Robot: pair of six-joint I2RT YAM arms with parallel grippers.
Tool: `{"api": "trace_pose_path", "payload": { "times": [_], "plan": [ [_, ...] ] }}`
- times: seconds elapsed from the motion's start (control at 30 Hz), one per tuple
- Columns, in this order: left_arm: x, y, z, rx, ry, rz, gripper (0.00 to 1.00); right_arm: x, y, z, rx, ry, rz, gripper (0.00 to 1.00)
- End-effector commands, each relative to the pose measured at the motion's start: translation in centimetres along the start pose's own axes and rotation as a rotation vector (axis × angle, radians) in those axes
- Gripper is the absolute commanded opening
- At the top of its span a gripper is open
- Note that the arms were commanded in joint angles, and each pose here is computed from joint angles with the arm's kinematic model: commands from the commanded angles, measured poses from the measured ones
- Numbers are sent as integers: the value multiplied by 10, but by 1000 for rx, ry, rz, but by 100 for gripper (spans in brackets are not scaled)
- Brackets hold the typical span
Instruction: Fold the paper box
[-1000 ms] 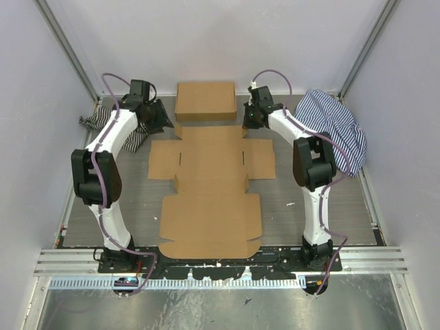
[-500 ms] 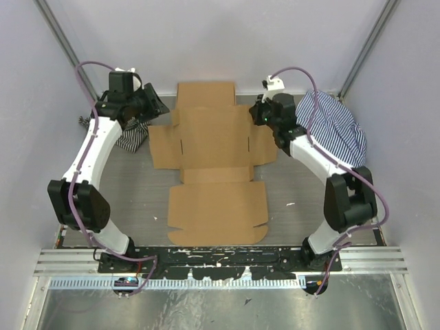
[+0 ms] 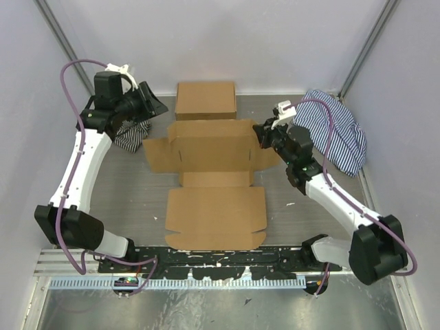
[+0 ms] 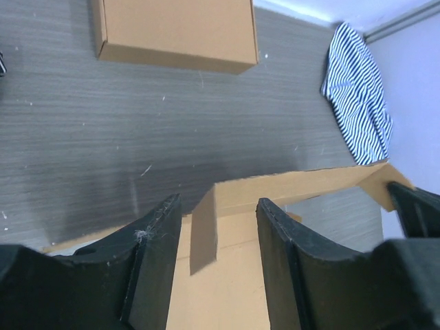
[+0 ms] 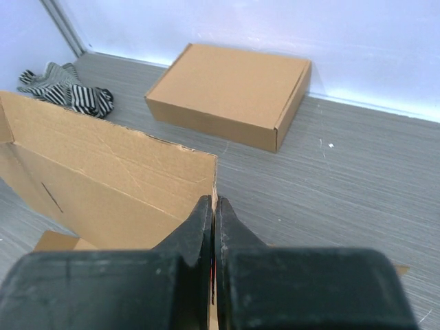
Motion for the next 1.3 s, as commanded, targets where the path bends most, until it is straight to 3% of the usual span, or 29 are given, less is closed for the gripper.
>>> {"api": "trace_pose_path", "payload": {
  "times": [0.0, 0.53, 0.6, 0.77, 0.87, 1.07, 1.27],
  "plan": [
    [30, -1, 4, 8, -30, 116, 54, -32, 15, 19, -49, 31, -102, 3],
    [72, 4, 1, -24, -114, 271, 48, -33, 26, 33, -53, 41, -14, 5],
    [76, 5, 6, -52, -113, 289, 43, -33, 26, 33, -47, 39, -3, 6],
    [76, 8, 5, -52, -114, 269, 13, -36, 26, 34, -29, 28, 55, 12],
    [78, 8, 3, -40, -120, 275, 0, -36, 25, 35, -21, 24, 106, 15],
    [85, 12, -2, -26, -142, 278, 0, -39, 23, 28, 94, -37, 222, 35],
    [85, 21, -11, 13, -214, 169, 0, -45, 31, 24, 178, -65, 320, 41]
  ]
}}
Point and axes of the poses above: each gripper's point midway between its finger pads, its own y axis back along the fingers, its own z axis along the line the jaws close on, x = y × z, the point moved 4 cm from there along y, back along the fingers, and after that the axes turned 8 degrees about -y, right-handed, at the moved point
